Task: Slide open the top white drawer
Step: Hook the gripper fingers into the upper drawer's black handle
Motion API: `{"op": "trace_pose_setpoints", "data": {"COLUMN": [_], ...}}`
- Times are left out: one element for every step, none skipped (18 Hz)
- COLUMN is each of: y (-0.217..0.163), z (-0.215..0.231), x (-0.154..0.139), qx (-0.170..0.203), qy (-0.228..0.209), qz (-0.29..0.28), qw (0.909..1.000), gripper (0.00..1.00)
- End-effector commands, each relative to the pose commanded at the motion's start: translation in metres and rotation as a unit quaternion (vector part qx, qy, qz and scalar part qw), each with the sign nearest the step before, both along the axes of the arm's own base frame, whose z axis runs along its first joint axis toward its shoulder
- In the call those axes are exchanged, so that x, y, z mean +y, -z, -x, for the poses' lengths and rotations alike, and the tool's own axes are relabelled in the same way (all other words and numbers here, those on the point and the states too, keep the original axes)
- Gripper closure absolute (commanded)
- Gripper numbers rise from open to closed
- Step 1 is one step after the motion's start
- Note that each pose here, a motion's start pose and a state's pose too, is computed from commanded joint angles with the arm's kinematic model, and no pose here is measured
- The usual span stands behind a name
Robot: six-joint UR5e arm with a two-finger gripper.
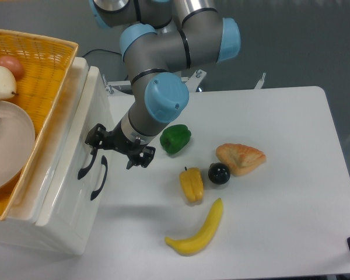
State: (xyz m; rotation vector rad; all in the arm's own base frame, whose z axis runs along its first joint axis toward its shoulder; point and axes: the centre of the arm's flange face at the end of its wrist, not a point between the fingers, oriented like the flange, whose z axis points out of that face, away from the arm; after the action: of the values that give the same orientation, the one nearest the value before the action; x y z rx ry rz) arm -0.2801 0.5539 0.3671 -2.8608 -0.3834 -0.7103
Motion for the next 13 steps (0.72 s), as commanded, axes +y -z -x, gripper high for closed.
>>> {"op": "trace_pose_setpoints", "data": {"y": [0.0016, 0.0018, 0.0027, 0.0035, 0.0036, 0.0044, 0.0044, 0.0044, 0.0044, 0.0044, 0.0037, 0.0036, 0.0036], "z": [0.0000, 0.0004, -0.0002, 0.0001, -0.0008, -0.0011, -0.0011, -0.0011, -0.0011, -0.0011, -0.0008, -0.0009, -0.0009], "x": [0.0000, 0.0004, 0.0011, 0.0014, 0.0018, 0.0015, 0.0015, 0.0015, 0.0015, 0.0015, 0.0018, 0.0019, 0.0019], "qx": [-0.001, -0.001, -0.002, -0.002, -0.002, -0.003, -0.003, -0.003, -0.003, -0.003, -0.002, -0.003, -0.003], "qy": [0.000, 0.000, 0.001, 0.001, 0.002, 0.002, 0.002, 0.002, 0.002, 0.002, 0.002, 0.001, 0.001], "qz": [0.001, 0.001, 0.002, 0.002, 0.002, 0.003, 0.003, 0.003, 0.003, 0.003, 0.002, 0.002, 0.002], "qw": [1.0000, 1.0000, 1.0000, 1.0000, 1.0000, 1.0000, 1.0000, 1.0000, 1.0000, 1.0000, 1.0000, 1.0000, 1.0000], "gripper": [0.00, 0.00, 0.00, 0.00, 0.00, 0.00, 0.00, 0.00, 0.00, 0.00, 0.00, 0.00, 0.00]}}
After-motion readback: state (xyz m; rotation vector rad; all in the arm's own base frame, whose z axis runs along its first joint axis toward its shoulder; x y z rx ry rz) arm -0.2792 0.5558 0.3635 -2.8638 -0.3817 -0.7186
